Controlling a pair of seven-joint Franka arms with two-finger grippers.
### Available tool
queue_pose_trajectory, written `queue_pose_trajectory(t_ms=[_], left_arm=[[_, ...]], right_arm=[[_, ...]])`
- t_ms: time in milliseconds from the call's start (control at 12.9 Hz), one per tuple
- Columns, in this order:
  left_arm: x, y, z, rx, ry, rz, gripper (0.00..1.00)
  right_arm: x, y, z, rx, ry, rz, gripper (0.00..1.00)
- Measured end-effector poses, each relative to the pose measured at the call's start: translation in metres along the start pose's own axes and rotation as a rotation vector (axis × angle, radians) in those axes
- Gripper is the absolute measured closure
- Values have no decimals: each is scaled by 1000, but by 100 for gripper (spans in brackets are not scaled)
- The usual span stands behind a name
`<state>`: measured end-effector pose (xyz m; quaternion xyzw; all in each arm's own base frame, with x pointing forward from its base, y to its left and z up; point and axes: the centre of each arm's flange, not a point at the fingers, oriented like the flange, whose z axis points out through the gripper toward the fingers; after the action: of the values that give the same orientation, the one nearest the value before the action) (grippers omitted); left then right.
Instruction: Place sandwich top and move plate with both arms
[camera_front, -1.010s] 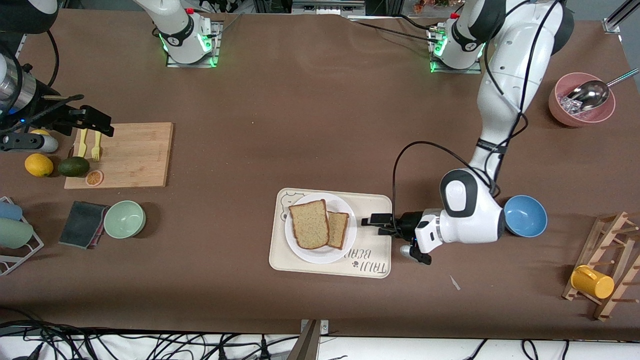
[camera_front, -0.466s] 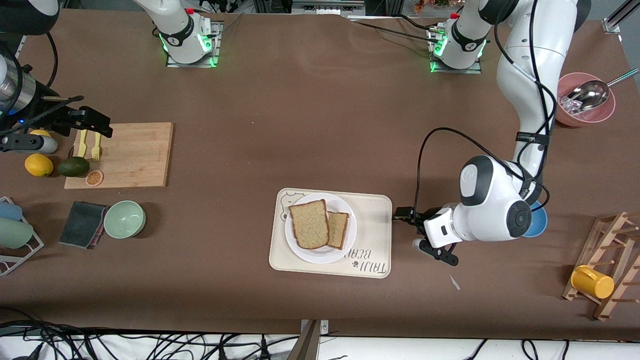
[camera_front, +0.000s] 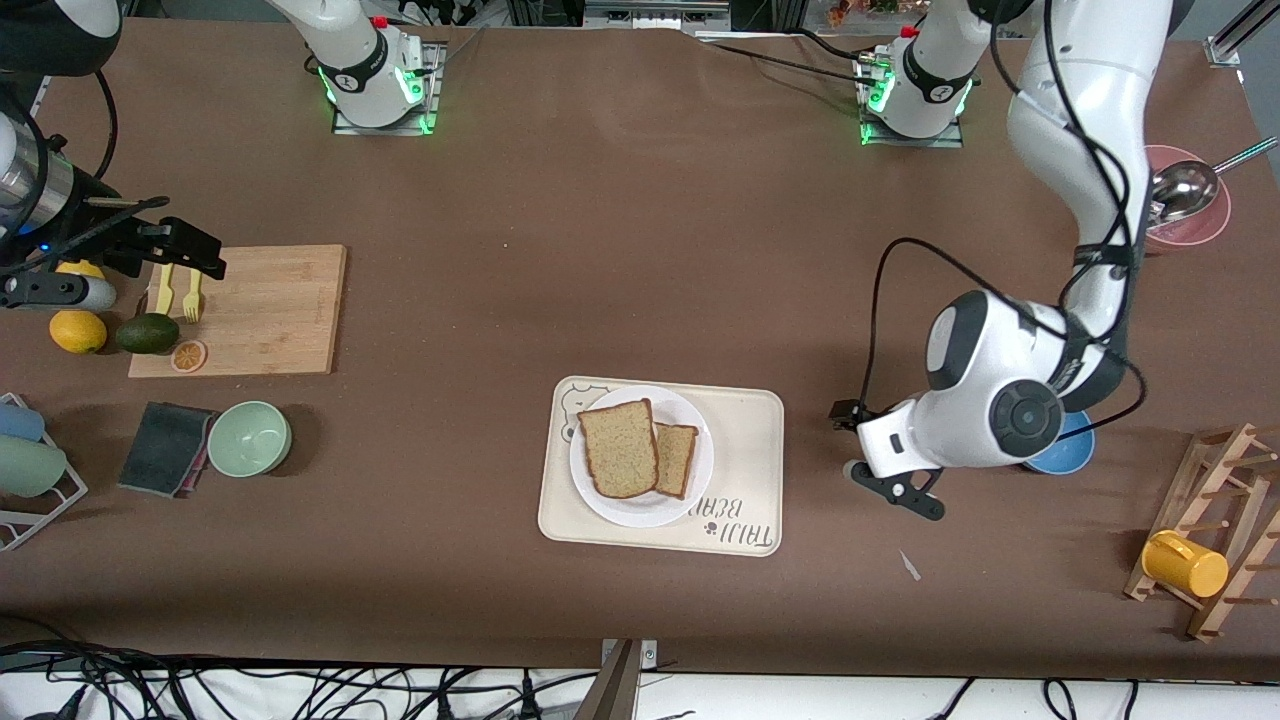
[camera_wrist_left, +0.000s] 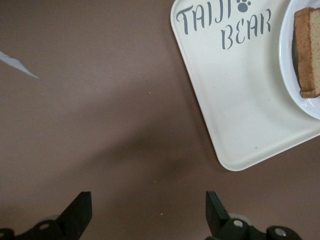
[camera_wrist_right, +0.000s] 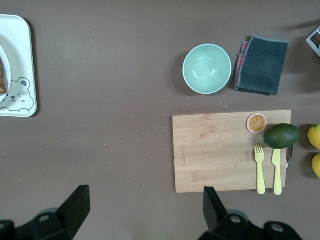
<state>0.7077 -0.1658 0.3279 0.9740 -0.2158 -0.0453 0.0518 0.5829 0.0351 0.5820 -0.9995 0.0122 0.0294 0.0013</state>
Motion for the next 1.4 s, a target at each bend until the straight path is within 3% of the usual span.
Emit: queue_pose_trajectory(t_ms=[155, 466, 699, 1087, 1398], left_arm=[[-22, -11, -64, 23, 24, -21, 0], [-82, -19, -164, 29, -15, -55, 0], [-108, -8, -220, 70, 37, -62, 0], [-163, -59, -260, 104, 98, -253, 0], [-209, -27, -257, 107, 136, -318, 0]], right_arm=[[1, 0, -1, 0, 7, 1, 0], [2, 3, -2, -22, 18, 1, 0], [2, 3, -2, -24, 20, 1, 0], [2, 3, -2, -24, 21, 0, 0], [2, 3, -2, -24, 21, 0, 0]])
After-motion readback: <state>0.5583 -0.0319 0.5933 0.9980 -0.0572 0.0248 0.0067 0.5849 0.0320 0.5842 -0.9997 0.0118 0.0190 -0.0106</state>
